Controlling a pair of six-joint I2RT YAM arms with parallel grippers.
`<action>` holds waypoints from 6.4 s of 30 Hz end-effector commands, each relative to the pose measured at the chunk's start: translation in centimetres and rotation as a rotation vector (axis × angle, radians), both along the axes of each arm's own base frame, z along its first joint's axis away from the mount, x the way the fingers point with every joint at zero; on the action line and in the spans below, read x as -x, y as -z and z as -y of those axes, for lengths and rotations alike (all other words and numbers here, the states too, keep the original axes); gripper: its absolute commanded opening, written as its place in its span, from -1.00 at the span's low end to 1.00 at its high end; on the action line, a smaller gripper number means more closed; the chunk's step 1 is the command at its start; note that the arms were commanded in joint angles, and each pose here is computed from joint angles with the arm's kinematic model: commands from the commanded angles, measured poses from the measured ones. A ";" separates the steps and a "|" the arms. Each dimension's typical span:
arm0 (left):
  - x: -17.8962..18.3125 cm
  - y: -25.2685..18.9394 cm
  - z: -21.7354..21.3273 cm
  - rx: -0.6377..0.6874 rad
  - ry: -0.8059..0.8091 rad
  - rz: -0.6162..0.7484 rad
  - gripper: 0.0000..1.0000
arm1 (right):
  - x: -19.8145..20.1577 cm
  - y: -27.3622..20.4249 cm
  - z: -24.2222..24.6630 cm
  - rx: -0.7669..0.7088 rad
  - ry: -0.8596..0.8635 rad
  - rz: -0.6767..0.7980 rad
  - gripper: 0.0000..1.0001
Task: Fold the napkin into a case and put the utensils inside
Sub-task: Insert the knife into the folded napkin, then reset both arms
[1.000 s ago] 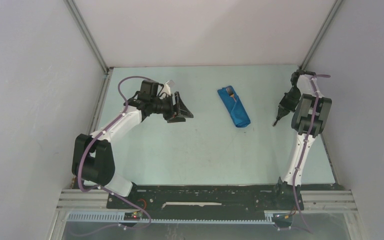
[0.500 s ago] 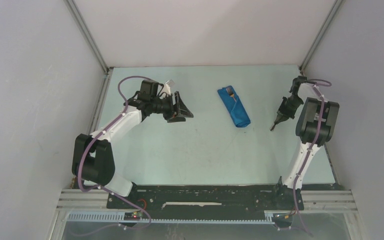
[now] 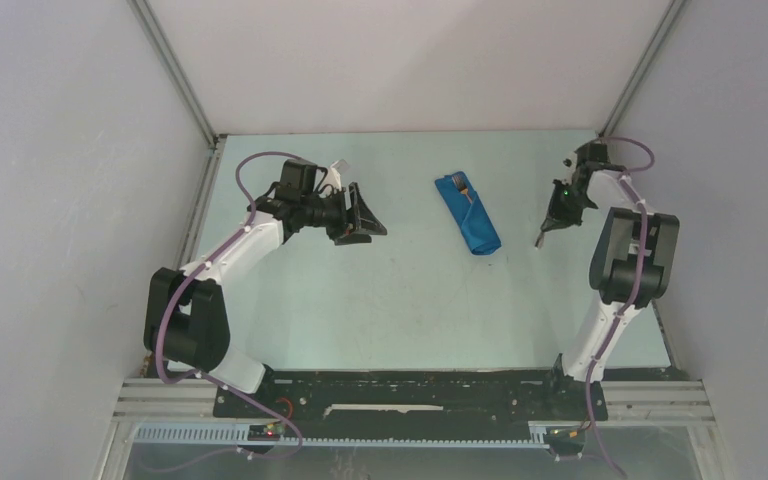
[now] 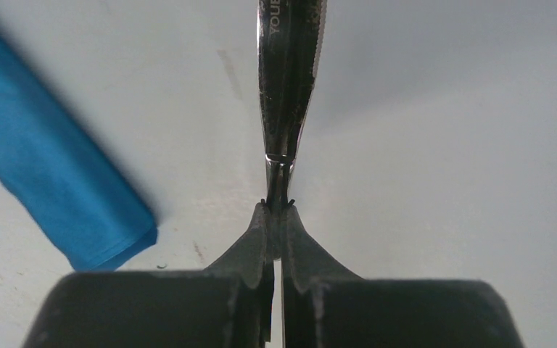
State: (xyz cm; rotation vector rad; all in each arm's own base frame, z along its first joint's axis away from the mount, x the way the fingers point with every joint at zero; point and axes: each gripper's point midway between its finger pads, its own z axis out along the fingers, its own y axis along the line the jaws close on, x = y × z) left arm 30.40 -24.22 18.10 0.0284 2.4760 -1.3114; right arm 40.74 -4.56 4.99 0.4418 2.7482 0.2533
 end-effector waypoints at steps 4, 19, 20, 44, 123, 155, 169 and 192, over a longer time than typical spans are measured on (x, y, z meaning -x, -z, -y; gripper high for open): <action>0.0 -0.8 0.0 0.024 0.004 0.020 0.33 | -5.7 -6.4 -6.3 0.084 -0.240 0.237 -1.00; -0.2 -0.3 0.0 0.013 -0.002 0.016 0.33 | -12.2 -7.8 -19.0 0.072 -0.551 0.313 -1.00; -0.2 -0.3 0.0 0.013 -0.002 0.016 0.33 | -12.6 -7.9 -19.4 0.079 -0.561 0.321 -1.00; 0.0 -0.5 0.1 0.024 0.008 0.014 0.33 | -11.5 -2.8 -21.9 0.143 -0.725 0.221 -1.00; -0.1 -0.2 0.1 0.023 0.009 0.006 0.33 | -12.0 1.6 -21.7 0.203 -0.686 0.146 -0.51; 0.0 -0.4 0.2 0.025 0.009 0.009 0.32 | -9.4 -1.6 -20.6 0.206 -0.657 0.169 -0.95; -0.1 -0.2 0.2 0.026 0.009 0.005 0.33 | -8.5 -1.1 -19.2 0.235 -0.631 0.155 -0.86; -0.6 -3.0 -0.6 0.002 0.000 0.162 0.35 | -3.2 -17.8 -21.9 0.151 -0.560 0.398 0.20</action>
